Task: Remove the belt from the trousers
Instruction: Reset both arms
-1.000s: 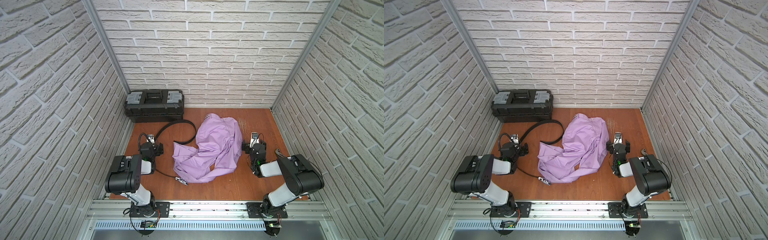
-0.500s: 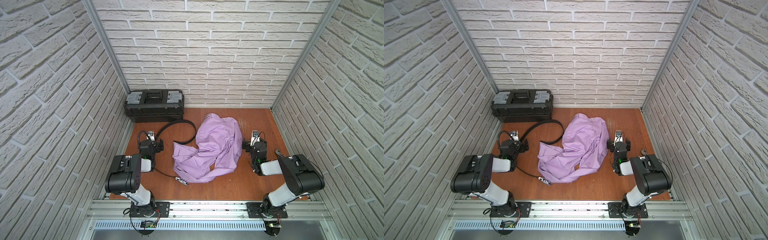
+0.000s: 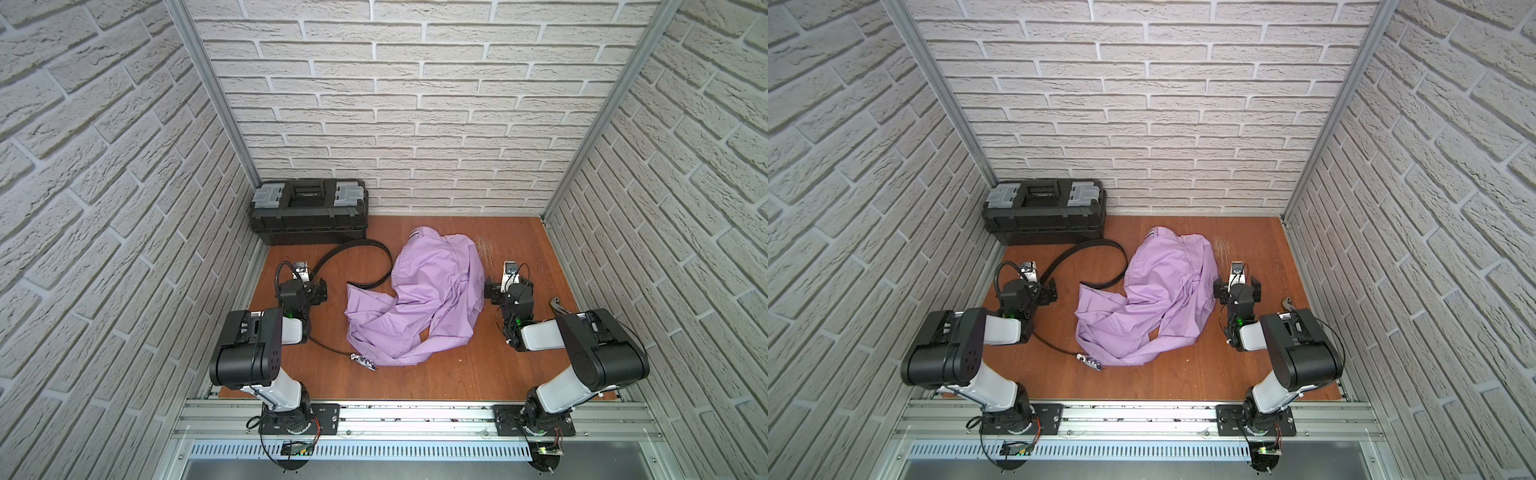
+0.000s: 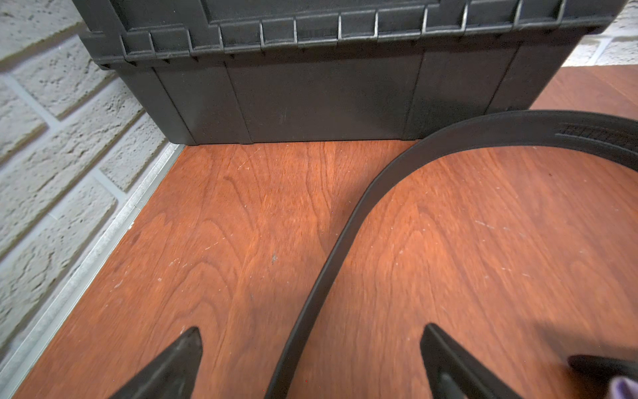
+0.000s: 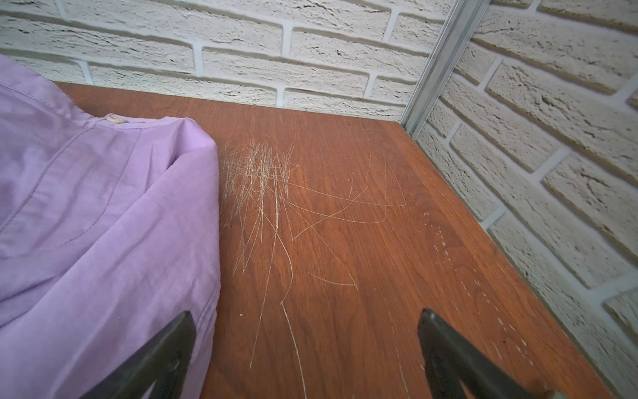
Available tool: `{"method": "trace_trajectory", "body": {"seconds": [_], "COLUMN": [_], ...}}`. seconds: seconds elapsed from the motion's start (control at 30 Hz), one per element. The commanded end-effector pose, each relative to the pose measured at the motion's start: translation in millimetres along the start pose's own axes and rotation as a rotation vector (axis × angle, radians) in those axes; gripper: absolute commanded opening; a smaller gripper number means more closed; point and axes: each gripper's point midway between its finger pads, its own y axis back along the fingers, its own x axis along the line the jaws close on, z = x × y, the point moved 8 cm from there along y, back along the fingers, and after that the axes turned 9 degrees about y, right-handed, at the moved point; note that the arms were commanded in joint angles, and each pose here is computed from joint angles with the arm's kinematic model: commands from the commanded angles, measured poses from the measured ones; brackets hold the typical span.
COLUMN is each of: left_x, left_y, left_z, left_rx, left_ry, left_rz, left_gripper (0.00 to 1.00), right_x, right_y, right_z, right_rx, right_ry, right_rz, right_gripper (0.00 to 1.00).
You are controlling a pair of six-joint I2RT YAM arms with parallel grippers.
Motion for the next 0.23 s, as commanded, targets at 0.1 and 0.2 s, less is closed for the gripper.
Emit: {"method": "trace_trajectory", "body": {"seconds": [0.1, 0.2], "left_x": [-0.4, -1.0], "left_y": [-0.1, -0.1], "left_z": [14.2, 14.2], "left_rx": [-0.068, -0.068], "left_ry": [0.024, 0.022], "left_rz": [-0.014, -0.016], "left_gripper": [0.98, 0.98], "right_x": [-4.2, -4.5], "right_y": [0.0, 0.4], "right_z": [10.5, 10.7], "right_rx": [-0.042, -0.045], "right_ry": [-0.035, -0.035], "right_rz": [-0.005, -0.006], "right_gripper": [0.99, 0.99]}}
